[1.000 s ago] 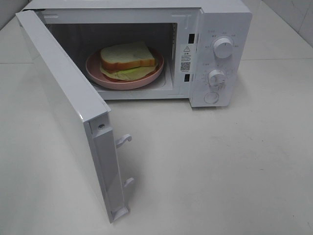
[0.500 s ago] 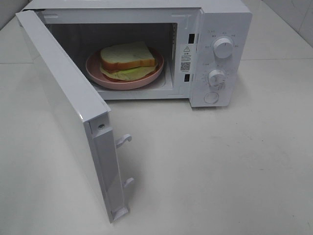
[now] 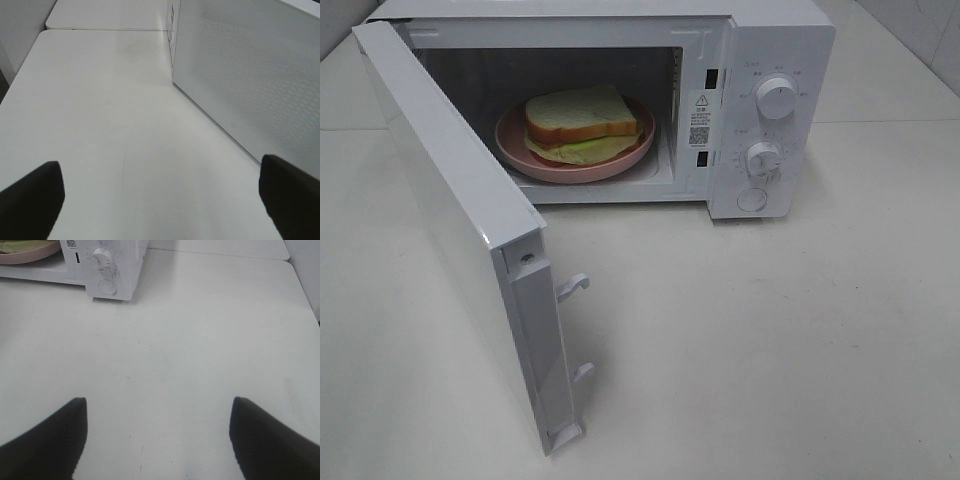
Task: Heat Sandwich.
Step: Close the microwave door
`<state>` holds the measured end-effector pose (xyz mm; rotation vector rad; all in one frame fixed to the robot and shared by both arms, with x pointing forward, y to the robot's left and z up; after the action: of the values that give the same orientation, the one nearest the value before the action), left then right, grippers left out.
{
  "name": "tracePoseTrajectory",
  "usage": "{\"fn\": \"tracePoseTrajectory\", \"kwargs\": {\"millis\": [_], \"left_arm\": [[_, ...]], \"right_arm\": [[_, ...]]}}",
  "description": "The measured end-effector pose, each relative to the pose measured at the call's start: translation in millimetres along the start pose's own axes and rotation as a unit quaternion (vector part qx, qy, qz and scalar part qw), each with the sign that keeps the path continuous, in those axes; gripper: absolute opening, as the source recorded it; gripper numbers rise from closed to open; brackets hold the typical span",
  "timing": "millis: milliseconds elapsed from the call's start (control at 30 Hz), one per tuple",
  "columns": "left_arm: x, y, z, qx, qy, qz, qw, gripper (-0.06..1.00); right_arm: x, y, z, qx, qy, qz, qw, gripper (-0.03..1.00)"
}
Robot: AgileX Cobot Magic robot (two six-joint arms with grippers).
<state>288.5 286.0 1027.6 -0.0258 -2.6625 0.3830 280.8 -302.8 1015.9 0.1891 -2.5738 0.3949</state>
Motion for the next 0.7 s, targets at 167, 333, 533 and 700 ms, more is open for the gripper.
{"fn": "tracePoseTrajectory", "kwargs": {"millis": [167,333,533,700], "left_arm": [[0.0,0.0,0.0,0.000,0.000,0.000,1.000,0.99],[0.0,0.0,0.0,0.000,0.000,0.000,1.000,0.99],[0.0,0.0,0.0,0.000,0.000,0.000,1.000,0.99],[0.0,0.0,0.0,0.000,0.000,0.000,1.000,0.99]], "right_arm": [[0.0,0.0,0.0,0.000,0.000,0.000,1.000,0.76],[0.0,0.0,0.0,0.000,0.000,0.000,1.000,0.76],[0.0,0.0,0.0,0.000,0.000,0.000,1.000,0.76],[0.0,0.0,0.0,0.000,0.000,0.000,1.000,0.76]]}}
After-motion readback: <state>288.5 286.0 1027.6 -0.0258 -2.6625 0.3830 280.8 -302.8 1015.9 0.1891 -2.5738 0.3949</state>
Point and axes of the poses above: a point on each arm's last joint axis where the gripper is mounted, x pointing back along that axis away from the gripper, y along the wrist's bending axis when the last joint is at zero, z = x × y, the point moved 6 cm from there along -x, pointing out along that axis toward the gripper, and after that the axes turned 14 degrees about x, right-handed, at the moved point
